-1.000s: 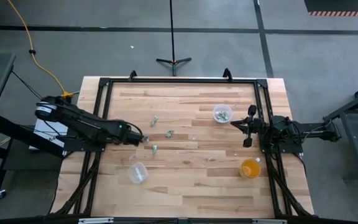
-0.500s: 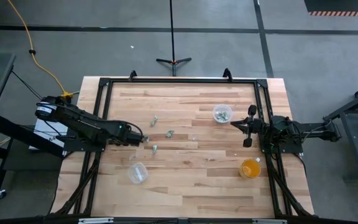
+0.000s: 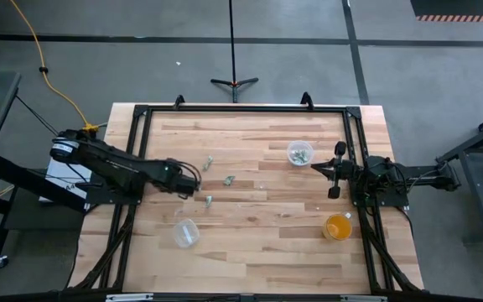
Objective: Pick and place Stevia / Truvia into bins
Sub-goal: Put the stevia packet into the oval transparent container
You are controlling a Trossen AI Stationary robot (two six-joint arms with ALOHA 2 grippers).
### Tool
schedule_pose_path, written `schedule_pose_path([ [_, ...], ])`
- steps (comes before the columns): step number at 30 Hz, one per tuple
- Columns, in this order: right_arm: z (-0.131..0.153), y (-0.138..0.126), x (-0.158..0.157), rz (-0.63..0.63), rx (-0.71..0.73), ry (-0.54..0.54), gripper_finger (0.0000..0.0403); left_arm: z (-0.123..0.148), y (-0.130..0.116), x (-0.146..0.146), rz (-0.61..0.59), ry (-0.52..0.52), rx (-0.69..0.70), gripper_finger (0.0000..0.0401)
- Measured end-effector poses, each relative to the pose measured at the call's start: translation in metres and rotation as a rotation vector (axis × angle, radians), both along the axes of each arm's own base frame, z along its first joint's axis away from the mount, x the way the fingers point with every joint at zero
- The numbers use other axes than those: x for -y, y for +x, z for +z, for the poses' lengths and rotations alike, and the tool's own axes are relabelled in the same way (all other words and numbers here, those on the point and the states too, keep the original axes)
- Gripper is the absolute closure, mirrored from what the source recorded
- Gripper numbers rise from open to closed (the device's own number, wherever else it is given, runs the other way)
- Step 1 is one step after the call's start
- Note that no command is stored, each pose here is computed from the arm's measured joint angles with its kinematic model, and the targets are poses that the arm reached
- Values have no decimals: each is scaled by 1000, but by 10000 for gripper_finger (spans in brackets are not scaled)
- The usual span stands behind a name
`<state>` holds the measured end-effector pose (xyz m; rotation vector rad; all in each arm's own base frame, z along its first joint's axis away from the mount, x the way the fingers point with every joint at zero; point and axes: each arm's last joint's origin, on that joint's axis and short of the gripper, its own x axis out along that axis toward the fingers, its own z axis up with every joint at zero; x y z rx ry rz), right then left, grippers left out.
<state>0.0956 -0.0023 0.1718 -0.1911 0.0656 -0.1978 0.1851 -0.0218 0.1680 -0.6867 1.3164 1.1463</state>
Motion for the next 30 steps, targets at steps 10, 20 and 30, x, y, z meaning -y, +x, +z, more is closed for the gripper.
schedule_pose_path([
  [10, 1, 0, 0, -2, 24, 26, 395, 66, 42, 35, -535, 14, 202, 375],
  [20, 1, 0, 0, -2, 25, 27, 396, 84, 39, 99, -906, -32, 360, 359],
  [30, 1, 0, 0, -1, 18, 27, 399, 60, 41, 132, -924, -162, 313, 365],
])
